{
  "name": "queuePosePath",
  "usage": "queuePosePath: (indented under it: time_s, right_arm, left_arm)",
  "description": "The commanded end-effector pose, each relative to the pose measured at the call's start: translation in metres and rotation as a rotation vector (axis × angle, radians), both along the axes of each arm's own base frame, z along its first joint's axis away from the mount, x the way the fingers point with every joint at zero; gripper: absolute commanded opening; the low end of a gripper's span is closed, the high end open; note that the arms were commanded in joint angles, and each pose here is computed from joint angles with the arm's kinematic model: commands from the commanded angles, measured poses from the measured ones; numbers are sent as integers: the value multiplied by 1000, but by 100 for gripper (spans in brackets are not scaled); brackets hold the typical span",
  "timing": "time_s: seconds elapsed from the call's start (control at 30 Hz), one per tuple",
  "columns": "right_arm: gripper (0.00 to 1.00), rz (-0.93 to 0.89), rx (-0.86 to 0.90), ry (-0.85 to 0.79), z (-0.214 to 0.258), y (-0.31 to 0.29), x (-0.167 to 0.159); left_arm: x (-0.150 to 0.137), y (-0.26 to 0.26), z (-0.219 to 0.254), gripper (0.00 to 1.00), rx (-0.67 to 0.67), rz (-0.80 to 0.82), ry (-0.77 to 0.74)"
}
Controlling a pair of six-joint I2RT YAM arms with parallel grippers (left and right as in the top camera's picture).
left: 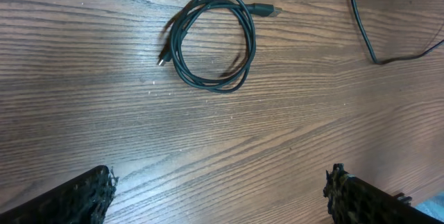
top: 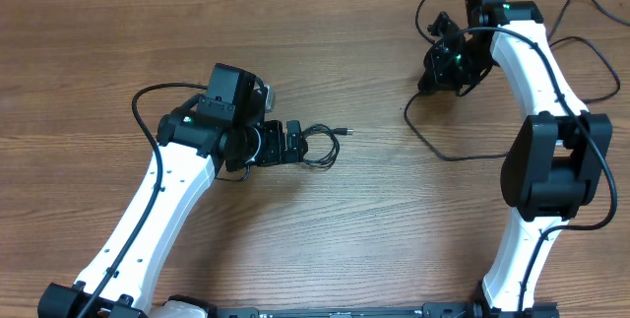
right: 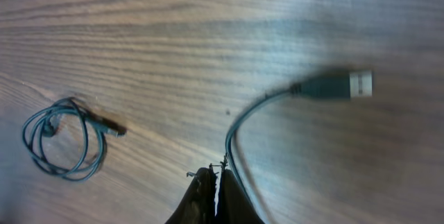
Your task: Untangle cables
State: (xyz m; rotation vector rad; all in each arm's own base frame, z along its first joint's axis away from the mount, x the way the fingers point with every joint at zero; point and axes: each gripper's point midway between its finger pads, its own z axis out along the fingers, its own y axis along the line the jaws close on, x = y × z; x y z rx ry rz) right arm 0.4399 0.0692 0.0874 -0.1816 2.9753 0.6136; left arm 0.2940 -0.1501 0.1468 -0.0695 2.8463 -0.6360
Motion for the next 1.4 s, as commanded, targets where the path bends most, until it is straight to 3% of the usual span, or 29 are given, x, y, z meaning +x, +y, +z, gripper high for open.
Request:
queuePosePath:
  time_s: [0.0, 0.07, 0.1, 0.17, 0.2, 0.37, 0.7, 0.77, 1.0, 1.37]
  right_arm:
    - [4, -156, -29, -39, 32, -27, 17]
    - [12, -263, -41, -47, 51, -51, 23]
    - [27, -303, -38, -61, 64, -65, 26]
    - [94, -390, -34, -87, 86, -92, 30]
    - [100, -464, -33, -99, 98, -112, 31]
    - [100, -881, -31, -109, 121, -219, 21]
    - [100, -1239, -110, 18, 66, -331, -33]
    - [93, -1273, -151, 34, 52, -341, -40]
    - [96, -1288, -170, 24, 14, -351, -31]
    - [98, -1279, -183, -96, 41, -371, -11]
  left_arm:
    - [2, -1, 1, 99, 6, -8, -9]
    - [2, -1, 1, 100, 6, -8, -9]
    - [2, -1, 1, 100, 6, -8, -9]
    - [2, -1, 1, 99, 6, -8, -9]
    - [2, -1, 1, 99, 6, -8, -9]
    - [2, -1, 1, 100, 6, -8, -9]
    - [2, -1, 1, 100, 6, -8, -9]
    - [2, -1, 1, 100, 6, -8, -9]
    - [2, -1, 1, 100, 6, -8, -9]
    - [2, -1, 1, 100, 6, -8, -9]
